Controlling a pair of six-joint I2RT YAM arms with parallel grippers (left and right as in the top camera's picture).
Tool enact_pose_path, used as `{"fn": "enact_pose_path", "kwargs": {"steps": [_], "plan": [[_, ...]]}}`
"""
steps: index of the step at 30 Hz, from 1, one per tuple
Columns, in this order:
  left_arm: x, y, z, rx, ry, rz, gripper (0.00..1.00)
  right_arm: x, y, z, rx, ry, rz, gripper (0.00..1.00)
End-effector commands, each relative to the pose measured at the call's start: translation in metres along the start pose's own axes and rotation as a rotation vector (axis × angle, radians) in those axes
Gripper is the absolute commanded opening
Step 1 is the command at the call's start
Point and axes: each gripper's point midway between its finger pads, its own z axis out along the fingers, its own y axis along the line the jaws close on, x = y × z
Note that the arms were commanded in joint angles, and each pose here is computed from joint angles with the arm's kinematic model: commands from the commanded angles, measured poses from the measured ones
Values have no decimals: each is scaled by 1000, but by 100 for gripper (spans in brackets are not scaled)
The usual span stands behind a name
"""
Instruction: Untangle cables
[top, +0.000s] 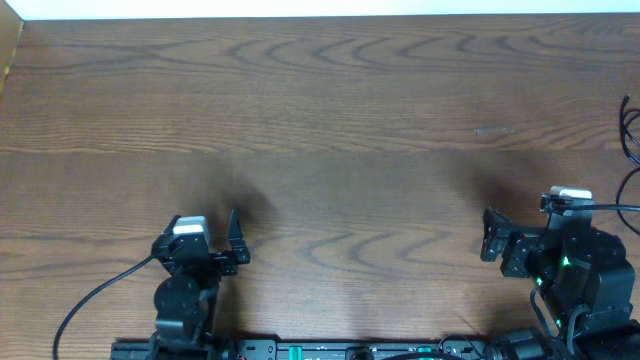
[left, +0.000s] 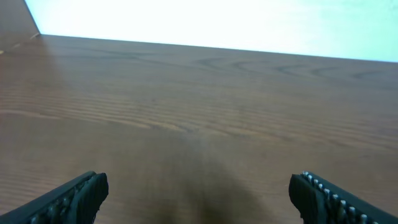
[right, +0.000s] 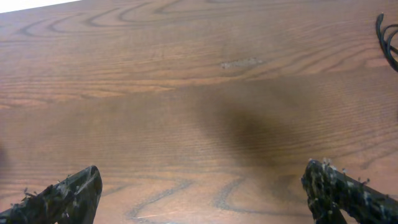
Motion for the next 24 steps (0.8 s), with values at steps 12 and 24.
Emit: {"fn": "enact_pose_path", "kwargs": {"steps": [12,24], "plan": [[7,3,13,-16,-55,38,98,2,1,0,-5,2,7,99],[-5,6,17,-34,-145,84,98,2,1,0,-5,2,7,99]]}}
